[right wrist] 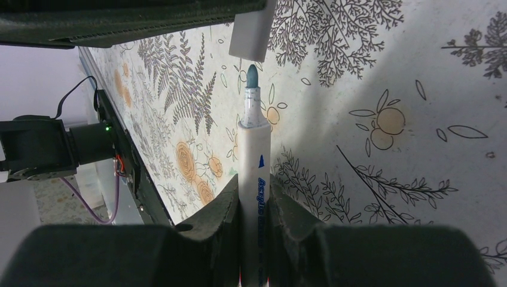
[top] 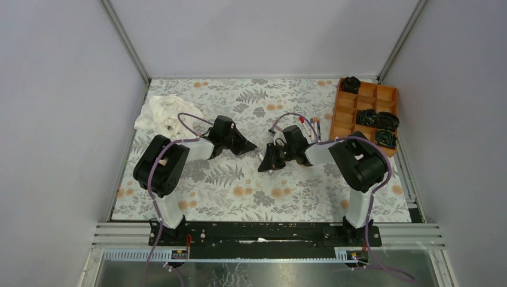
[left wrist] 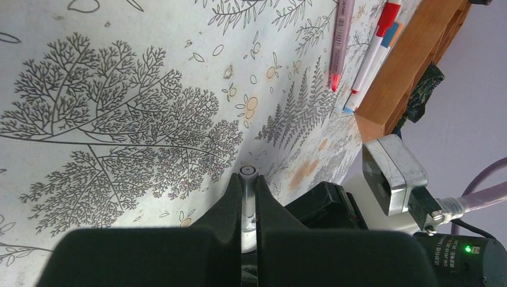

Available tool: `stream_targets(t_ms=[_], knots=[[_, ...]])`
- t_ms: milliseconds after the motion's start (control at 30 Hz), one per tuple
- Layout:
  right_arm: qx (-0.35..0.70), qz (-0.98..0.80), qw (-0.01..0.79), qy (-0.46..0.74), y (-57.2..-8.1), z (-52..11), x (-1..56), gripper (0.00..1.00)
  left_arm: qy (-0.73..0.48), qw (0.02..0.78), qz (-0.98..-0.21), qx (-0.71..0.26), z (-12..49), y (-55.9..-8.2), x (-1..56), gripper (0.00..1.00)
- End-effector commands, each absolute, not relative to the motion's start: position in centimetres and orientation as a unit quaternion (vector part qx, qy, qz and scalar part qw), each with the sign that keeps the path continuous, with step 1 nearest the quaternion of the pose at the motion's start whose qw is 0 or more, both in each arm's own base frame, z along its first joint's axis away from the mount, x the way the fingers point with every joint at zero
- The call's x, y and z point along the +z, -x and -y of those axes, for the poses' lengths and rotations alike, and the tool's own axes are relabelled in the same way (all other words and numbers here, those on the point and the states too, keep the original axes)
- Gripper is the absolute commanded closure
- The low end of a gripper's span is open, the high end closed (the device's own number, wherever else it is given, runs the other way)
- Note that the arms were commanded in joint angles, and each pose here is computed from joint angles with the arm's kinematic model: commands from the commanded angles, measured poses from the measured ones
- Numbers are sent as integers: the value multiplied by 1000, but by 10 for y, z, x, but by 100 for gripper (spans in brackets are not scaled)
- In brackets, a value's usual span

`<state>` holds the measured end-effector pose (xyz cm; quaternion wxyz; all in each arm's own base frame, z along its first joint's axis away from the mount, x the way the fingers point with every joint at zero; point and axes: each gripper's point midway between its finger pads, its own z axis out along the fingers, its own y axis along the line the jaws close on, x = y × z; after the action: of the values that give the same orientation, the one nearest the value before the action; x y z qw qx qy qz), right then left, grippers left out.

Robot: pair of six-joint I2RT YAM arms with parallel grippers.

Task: Insert the pens into the pen caps
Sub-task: Insert the pen cap onto the pen.

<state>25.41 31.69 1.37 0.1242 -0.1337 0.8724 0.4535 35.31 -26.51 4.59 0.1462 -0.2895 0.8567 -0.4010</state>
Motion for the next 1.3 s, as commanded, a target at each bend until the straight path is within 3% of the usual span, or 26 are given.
stream_targets(t_ms=[0, 1267], knots=[[422, -893, 102, 119, -249, -311, -5, 100, 285, 161, -848, -417, 265, -358, 53, 100], [411, -899, 105, 111, -253, -309, -8, 100, 263, 152, -853, -424, 280, -341, 53, 100]])
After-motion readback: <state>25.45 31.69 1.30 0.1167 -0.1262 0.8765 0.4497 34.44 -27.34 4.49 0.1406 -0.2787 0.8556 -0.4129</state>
